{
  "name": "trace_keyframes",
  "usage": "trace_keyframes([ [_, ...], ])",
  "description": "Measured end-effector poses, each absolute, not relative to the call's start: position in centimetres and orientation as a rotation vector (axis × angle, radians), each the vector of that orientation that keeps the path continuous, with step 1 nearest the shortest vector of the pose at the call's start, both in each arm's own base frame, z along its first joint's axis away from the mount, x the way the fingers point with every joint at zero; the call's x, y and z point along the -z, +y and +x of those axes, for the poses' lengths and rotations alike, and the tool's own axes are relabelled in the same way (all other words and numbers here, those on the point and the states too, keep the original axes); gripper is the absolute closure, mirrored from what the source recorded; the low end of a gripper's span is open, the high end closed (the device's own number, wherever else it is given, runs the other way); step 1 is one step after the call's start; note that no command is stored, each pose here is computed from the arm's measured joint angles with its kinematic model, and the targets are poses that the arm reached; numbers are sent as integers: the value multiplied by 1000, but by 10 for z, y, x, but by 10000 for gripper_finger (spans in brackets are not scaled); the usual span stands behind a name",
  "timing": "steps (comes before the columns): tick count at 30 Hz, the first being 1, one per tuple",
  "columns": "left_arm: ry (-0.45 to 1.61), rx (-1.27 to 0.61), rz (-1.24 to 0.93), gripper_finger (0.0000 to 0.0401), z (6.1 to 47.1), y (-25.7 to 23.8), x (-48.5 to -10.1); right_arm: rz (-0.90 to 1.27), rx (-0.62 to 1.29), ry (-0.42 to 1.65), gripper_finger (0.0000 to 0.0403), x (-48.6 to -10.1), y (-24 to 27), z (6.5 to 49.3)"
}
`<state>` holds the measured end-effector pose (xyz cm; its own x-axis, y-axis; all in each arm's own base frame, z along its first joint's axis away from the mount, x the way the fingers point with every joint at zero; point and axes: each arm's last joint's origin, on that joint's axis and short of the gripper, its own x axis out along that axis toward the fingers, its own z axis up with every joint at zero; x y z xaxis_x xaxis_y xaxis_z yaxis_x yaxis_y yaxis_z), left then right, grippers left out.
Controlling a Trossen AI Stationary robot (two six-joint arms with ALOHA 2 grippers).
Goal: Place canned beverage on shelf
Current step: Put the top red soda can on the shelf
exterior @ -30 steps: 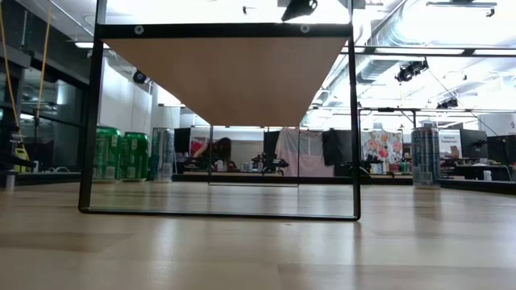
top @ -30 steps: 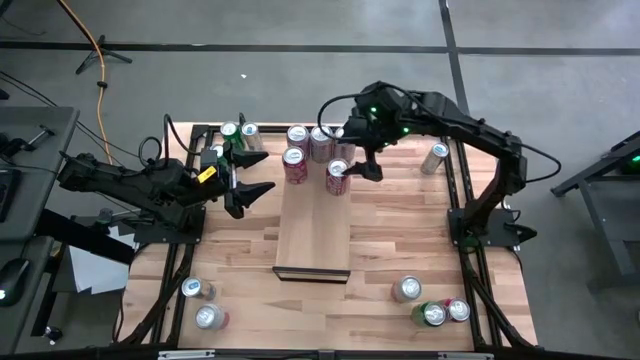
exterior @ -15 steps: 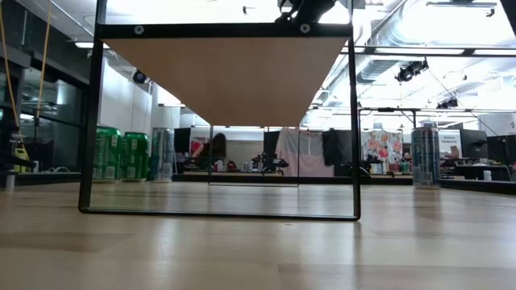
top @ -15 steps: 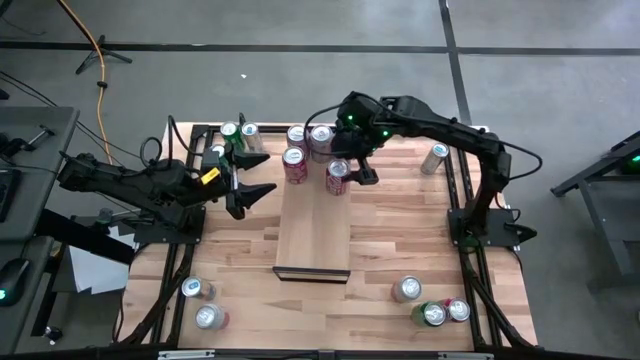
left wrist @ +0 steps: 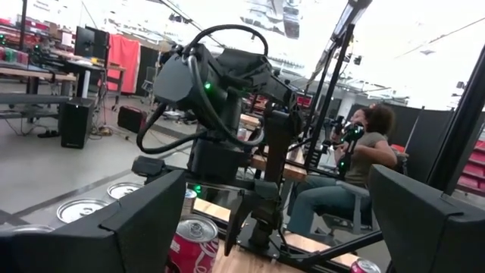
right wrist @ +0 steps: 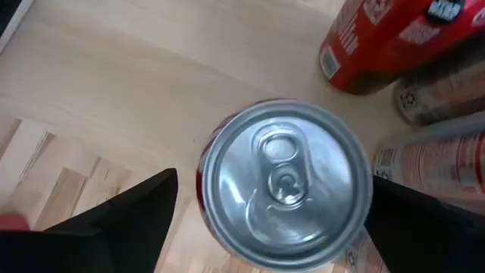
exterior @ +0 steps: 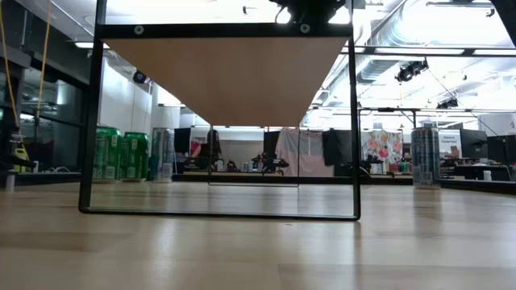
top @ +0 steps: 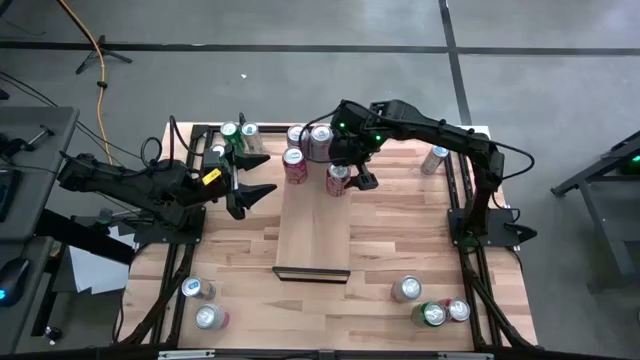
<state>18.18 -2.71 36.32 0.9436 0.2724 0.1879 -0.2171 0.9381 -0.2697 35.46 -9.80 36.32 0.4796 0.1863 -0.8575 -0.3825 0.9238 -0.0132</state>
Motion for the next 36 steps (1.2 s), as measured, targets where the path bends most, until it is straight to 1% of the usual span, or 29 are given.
trace_keyframes([
  [2, -224, -251, -254, 53, 182, -27, -363, -211, -345, 1013, 53, -363, -98, 356],
  [7, -224, -251, -254, 53, 182, -27, -363, -225, -338, 1024, 115, -362, -92, 357],
  [8, -224, -251, -254, 53, 182, -27, -363, -227, -340, 1023, 120, -362, -91, 358],
  [11, -224, -251, -254, 53, 182, -27, -363, -177, -311, 1032, 120, -362, -87, 359],
  [14, -224, -251, -254, 53, 182, -27, -363, -68, -239, 1042, 120, -363, -84, 361],
  [16, -224, -251, -254, 53, 182, -27, -363, 7, -147, 1047, 120, -365, -80, 362],
  [18, -224, -251, -254, 53, 182, -27, -363, 51, -15, 1053, 120, -366, -75, 365],
  [20, -223, -251, -254, 53, 182, -27, -363, 75, 127, 1049, 120, -367, -69, 367],
  [25, -223, -251, -254, 53, 182, -27, -363, 123, 385, 1014, 120, -371, -55, 368],
  [27, -223, -251, -254, 53, 182, -27, -363, 157, 457, 986, 120, -371, -50, 369],
  [31, -223, -251, -254, 53, 182, -27, -363, 262, 539, 904, 117, -374, -40, 374],
  [36, -226, -249, -272, 53, 182, -27, -363, 392, 682, 853, 115, -370, -35, 374],
])
